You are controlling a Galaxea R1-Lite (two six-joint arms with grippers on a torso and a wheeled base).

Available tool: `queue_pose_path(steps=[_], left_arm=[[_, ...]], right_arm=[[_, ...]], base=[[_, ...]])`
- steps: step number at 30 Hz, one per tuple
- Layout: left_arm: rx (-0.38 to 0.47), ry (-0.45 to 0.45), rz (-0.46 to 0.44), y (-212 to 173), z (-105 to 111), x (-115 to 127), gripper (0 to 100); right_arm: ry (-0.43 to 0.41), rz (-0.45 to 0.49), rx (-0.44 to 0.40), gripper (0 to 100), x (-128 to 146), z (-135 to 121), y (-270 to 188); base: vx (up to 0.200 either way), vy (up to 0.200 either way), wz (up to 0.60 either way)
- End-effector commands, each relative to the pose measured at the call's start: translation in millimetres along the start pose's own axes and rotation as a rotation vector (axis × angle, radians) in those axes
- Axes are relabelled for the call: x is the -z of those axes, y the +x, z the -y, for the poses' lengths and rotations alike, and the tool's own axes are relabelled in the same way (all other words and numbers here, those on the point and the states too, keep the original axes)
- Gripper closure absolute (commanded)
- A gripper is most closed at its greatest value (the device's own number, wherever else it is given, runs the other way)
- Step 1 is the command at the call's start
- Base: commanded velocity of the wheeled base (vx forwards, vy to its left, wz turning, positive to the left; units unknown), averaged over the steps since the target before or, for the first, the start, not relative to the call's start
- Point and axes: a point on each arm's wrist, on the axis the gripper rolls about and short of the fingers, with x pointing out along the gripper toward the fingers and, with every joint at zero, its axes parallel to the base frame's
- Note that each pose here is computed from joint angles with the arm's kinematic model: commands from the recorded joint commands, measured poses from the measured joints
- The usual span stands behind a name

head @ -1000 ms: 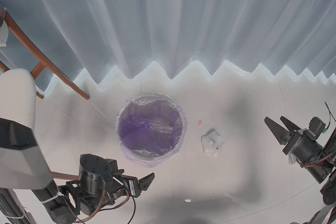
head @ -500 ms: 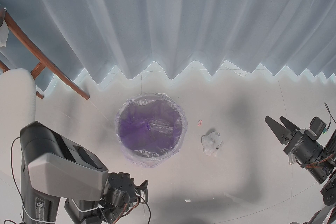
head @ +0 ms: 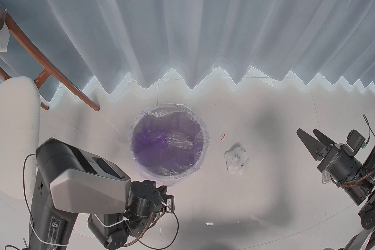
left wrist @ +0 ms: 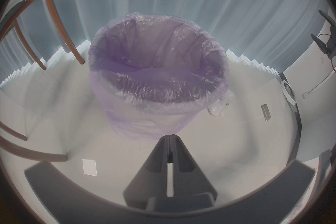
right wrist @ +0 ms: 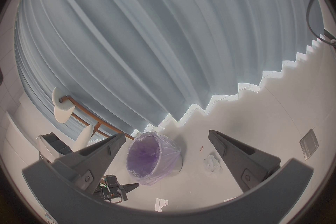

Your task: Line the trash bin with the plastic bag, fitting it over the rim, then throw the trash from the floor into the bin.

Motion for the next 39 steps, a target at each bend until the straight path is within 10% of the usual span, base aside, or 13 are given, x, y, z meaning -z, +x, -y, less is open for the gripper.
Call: queue_pose_path(steps=[1, 18, 39], left_arm=[[-0.016, 0.004, 0.015, 17, -3, 1, 100], [-0.050, 0.041, 0.028, 60, -10, 10, 100], [-0.066, 0.118, -0.275, 75, -7, 4, 100]], right_arm=[[0.000, -0.014, 0.005, 0, 3, 1, -3], [-0.007, 0.009, 0.005, 0, -1, 0, -6], [-0.009, 0.006, 0.016, 0, -4, -1, -13]], base=[[0.000, 0.000, 0.00], [0.000, 0.000, 0.00], [0.000, 0.000, 0.00]])
